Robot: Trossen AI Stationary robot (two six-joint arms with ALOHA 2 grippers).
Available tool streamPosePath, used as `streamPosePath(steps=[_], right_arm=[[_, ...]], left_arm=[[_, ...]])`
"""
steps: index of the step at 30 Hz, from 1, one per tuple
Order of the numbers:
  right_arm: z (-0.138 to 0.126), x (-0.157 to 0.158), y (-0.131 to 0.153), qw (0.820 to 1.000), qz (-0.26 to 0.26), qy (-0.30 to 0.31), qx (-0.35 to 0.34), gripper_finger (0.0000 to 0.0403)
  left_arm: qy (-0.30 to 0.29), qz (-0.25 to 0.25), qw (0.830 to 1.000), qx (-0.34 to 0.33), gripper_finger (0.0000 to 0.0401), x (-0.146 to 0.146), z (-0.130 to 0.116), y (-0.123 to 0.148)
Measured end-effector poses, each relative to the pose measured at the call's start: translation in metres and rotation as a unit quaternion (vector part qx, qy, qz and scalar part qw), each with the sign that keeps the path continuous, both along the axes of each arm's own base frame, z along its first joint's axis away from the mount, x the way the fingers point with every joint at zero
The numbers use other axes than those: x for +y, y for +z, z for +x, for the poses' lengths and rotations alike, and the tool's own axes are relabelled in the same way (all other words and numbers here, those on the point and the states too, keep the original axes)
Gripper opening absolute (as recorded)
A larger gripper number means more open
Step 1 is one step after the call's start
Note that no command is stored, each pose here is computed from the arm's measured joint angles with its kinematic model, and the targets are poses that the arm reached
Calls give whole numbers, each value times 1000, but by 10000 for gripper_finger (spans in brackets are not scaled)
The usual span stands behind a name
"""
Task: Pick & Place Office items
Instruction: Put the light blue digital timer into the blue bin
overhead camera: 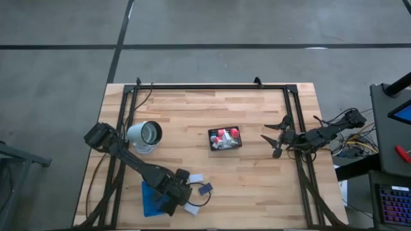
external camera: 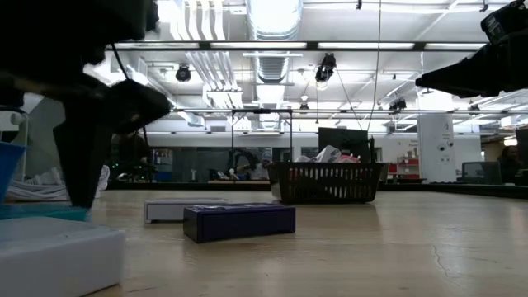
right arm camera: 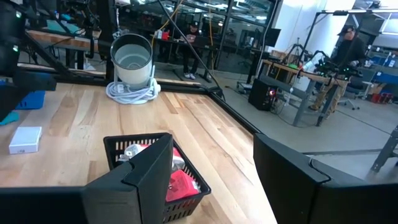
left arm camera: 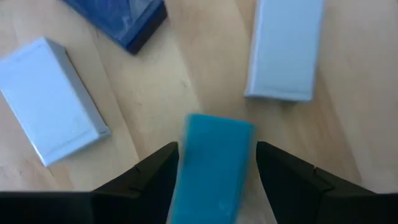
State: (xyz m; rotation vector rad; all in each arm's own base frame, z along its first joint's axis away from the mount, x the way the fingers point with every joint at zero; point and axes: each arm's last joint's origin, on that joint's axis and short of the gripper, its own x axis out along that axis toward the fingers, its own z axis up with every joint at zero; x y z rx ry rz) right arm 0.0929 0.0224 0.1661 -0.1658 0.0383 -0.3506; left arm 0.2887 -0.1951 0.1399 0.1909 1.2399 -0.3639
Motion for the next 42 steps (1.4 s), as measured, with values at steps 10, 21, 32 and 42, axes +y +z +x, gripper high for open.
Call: streamPosePath(steps=[10, 21, 32, 42], right_arm=[[0, 0, 0, 1000, 0, 0, 0, 217], [0, 0, 0, 1000, 0, 0, 0, 217], [0, 0, 0, 1000, 0, 0, 0, 217], [0, 0, 0, 1000, 1, 0, 0, 217]], left_arm=[[0, -2, 1000, 6, 223, 0, 0, -2], [-1, -6, 1000, -3, 223, 0, 0, -4], [-1, -10, 1000, 1, 222, 2, -2, -9], [1, -10, 1000, 2, 175, 3, -2, -10]])
